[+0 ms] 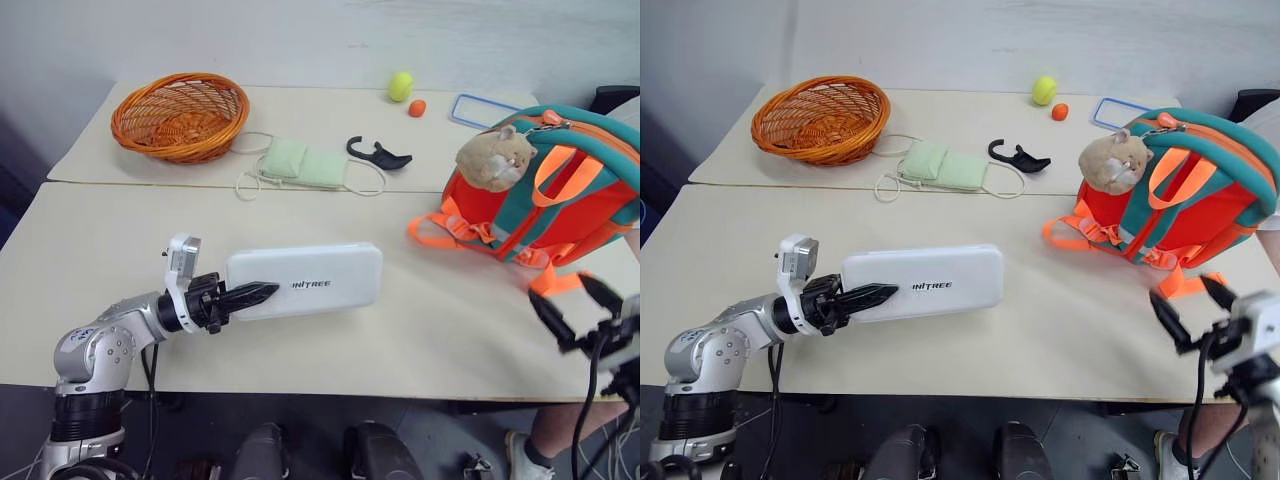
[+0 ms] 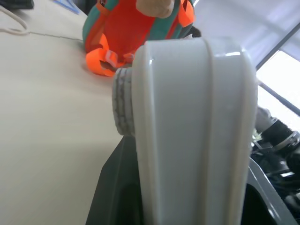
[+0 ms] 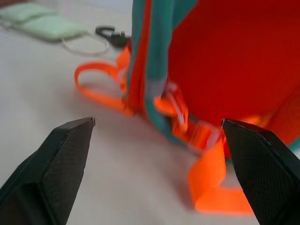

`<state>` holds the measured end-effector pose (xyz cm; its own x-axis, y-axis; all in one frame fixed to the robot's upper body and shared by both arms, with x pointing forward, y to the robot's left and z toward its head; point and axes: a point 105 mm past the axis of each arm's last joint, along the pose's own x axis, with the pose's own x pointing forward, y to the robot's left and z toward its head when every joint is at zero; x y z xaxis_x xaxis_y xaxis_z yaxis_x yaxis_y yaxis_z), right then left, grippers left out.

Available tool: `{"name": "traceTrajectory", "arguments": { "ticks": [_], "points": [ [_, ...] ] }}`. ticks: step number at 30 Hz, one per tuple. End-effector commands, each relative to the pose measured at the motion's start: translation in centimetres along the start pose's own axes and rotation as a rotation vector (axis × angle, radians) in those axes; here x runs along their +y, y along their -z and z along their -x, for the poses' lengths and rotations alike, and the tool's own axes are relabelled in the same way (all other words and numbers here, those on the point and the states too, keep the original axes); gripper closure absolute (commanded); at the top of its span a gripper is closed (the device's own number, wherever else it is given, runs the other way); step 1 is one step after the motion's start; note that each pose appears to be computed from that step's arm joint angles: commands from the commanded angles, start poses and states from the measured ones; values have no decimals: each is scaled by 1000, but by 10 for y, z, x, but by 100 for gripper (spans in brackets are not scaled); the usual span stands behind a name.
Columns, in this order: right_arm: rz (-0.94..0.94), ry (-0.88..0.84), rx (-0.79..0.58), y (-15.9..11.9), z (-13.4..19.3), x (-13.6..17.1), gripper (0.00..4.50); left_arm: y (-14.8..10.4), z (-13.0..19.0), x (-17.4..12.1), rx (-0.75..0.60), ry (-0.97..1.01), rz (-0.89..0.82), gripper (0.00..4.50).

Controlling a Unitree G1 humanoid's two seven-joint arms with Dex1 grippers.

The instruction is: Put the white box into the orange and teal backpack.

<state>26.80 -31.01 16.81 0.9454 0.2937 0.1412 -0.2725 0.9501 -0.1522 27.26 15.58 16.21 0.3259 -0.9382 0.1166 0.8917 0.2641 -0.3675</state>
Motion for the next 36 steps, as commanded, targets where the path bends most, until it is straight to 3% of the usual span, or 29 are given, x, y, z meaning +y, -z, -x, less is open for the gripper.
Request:
{"name": "traceTrajectory", "arguments": {
  "ticks": [1, 6, 15, 19, 24, 29, 32, 36],
  "points": [
    [-13, -93, -35, -14, -28, 5, 6, -14, 9, -6, -26, 7, -74, 328],
    [-6, -200, -69, -22, -74, 18, 6, -11, 21, -11, 1, 2, -49, 328],
    [16, -343, -133, -21, -116, 52, 304, -31, 30, -30, -170, -1, -11, 328],
    [4, -602, -255, -58, -126, 117, 441, -43, 51, -21, -280, -124, -11, 328],
    [-134, -915, -332, -90, -114, 201, 448, -59, 78, -3, -408, -295, -1, 328],
    [-270, -1183, -258, -95, -74, 248, 448, -61, 92, 0, -409, -391, -49, 328],
    [-320, -1321, -99, -84, -45, 250, 448, -67, 100, -3, -463, -407, -44, 328],
    [-325, -1318, 115, -60, -32, 225, 448, -83, 101, -23, -520, -340, -39, 328]
  ]
}}
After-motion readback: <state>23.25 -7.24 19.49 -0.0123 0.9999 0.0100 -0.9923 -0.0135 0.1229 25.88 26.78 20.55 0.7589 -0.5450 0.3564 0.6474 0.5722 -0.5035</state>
